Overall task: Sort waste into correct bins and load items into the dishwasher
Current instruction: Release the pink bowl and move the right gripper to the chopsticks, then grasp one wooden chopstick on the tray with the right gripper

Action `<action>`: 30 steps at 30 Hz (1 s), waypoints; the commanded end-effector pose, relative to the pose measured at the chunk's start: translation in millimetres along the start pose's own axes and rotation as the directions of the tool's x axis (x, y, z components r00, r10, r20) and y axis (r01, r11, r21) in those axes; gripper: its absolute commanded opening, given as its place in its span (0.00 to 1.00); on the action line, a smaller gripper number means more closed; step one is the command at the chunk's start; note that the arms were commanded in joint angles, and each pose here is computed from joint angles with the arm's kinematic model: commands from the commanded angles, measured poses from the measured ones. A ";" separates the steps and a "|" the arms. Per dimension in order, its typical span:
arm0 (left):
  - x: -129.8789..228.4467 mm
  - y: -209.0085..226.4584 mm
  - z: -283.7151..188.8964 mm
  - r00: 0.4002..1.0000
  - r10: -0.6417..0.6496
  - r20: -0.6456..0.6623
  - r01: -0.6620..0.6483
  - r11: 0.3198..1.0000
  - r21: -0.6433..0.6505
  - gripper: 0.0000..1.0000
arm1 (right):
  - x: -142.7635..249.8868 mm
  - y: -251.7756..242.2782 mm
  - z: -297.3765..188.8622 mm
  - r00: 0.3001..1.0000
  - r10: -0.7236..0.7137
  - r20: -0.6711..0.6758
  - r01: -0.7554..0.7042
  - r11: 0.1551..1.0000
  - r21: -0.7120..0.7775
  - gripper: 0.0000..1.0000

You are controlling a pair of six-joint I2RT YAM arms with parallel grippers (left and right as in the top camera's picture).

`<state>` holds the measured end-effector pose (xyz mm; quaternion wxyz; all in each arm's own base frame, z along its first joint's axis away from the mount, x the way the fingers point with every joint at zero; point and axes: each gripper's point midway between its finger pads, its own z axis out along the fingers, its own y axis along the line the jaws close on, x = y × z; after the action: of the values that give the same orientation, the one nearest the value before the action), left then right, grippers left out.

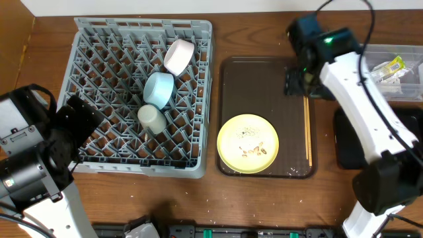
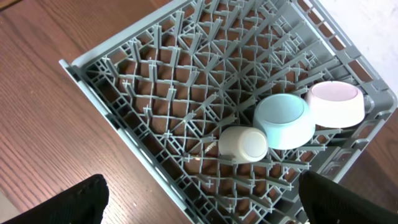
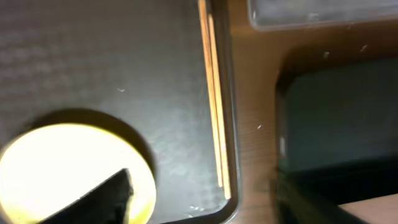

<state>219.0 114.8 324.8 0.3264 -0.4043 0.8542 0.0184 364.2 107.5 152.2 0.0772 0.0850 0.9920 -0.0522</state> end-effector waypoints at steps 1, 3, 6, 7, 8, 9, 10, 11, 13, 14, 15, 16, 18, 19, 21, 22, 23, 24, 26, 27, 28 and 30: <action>-2.3 1.9 -1.9 1.000 0.002 0.011 -0.002 1.000 -0.008 0.98 | 12.7 -4.2 32.4 0.999 -0.018 -0.041 0.020 0.999 0.049 0.53; -2.3 1.9 -1.9 1.000 0.002 0.011 -0.002 1.000 -0.008 0.98 | 15.3 -1.2 47.9 0.999 -0.014 -0.044 0.016 0.999 0.034 0.52; -2.3 1.9 -1.9 1.000 0.002 0.011 -0.002 1.000 -0.008 0.98 | 24.9 6.5 68.9 0.996 -0.060 -0.070 0.059 0.998 -0.016 0.43; -2.3 2.0 -1.9 1.000 0.002 0.011 -0.002 1.000 -0.008 0.99 | 28.6 7.2 74.9 0.994 -0.071 -0.079 0.069 0.997 -0.023 0.40; -2.3 2.0 -1.9 1.000 0.002 0.011 -0.002 1.000 -0.008 0.98 | 31.3 7.2 81.3 0.993 -0.082 -0.083 0.080 0.996 -0.028 0.38; -2.3 1.9 -1.9 1.000 0.002 0.011 -0.002 1.000 -0.008 0.98 | 33.8 6.3 86.7 0.993 -0.085 -0.085 0.083 0.996 -0.026 0.37; -2.3 2.0 -1.9 1.000 0.002 0.011 -0.002 1.000 -0.008 0.99 | 35.1 5.3 91.0 0.992 -0.088 -0.086 0.086 0.996 -0.026 0.37; -2.3 2.0 -1.9 1.000 0.002 0.011 -0.002 1.000 -0.008 0.99 | 36.5 3.6 95.7 0.992 -0.092 -0.088 0.090 0.996 -0.026 0.37; -2.3 2.0 -1.9 1.000 0.002 0.011 -0.002 1.000 -0.008 0.99 | 38.4 0.1 102.4 0.990 -0.106 -0.096 0.103 0.994 -0.038 0.37; -2.3 2.0 -1.9 1.000 0.002 0.011 -0.002 1.000 -0.008 0.99 | 38.8 0.4 104.8 0.987 -0.126 -0.102 0.120 0.991 -0.061 0.38; -2.3 1.9 -1.9 1.000 0.002 0.011 -0.002 1.000 -0.008 0.99 | 39.1 1.7 106.7 0.983 -0.148 -0.105 0.139 0.986 -0.091 0.38; -2.3 2.0 -1.9 1.000 0.002 0.011 -0.002 1.000 -0.008 0.99 | 38.7 3.6 108.2 0.980 -0.170 -0.105 0.156 0.980 -0.124 0.38; -2.3 1.9 -1.9 1.000 0.002 0.011 -0.002 1.000 -0.008 0.99 | 37.5 6.0 110.8 0.975 -0.200 -0.101 0.180 0.967 -0.178 0.38; -2.3 1.9 -1.9 1.000 0.002 0.011 -0.002 1.000 -0.008 0.99 | 37.0 5.6 112.0 0.975 -0.200 -0.101 0.178 0.965 -0.193 0.38; -2.3 2.0 -1.9 1.000 0.002 0.011 -0.002 1.000 -0.008 0.99 | 36.7 2.5 114.2 0.976 -0.191 -0.105 0.167 0.966 -0.198 0.34; -2.3 2.0 -1.9 1.000 0.002 0.011 -0.002 1.000 -0.008 0.99 | 37.1 1.1 115.2 0.976 -0.188 -0.107 0.164 0.967 -0.197 0.33; -2.3 2.0 -1.9 1.000 0.002 0.011 -0.002 1.000 -0.008 0.98 | 37.3 -0.6 116.4 0.977 -0.185 -0.109 0.161 0.968 -0.194 0.33; -2.3 1.9 -1.9 1.000 0.002 0.011 -0.002 1.000 -0.008 0.99 | 36.7 -3.4 117.7 0.978 -0.181 -0.107 0.159 0.970 -0.183 0.32; -2.3 1.9 -1.9 1.000 0.002 0.011 -0.002 1.000 -0.008 0.99 | 35.6 -5.0 120.6 0.979 -0.180 -0.100 0.160 0.970 -0.182 0.30; -2.3 2.0 -1.9 1.000 0.002 0.011 -0.002 1.000 -0.008 0.99 | 35.0 -4.5 121.9 0.979 -0.181 -0.095 0.161 0.969 -0.187 0.30; -2.3 2.0 -1.9 1.000 0.002 0.011 -0.002 1.000 -0.009 0.99 | 34.7 -4.0 123.5 0.979 -0.180 -0.091 0.161 0.969 -0.188 0.29; -2.3 2.0 -1.9 1.000 0.002 0.011 -0.002 1.000 -0.008 0.99 | 34.8 -3.6 127.6 0.980 -0.181 -0.081 0.163 0.968 -0.189 0.33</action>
<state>219.0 114.9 324.8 0.3264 -0.4044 0.8542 0.0185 351.1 97.1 26.3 0.0328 0.0018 0.9990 0.0317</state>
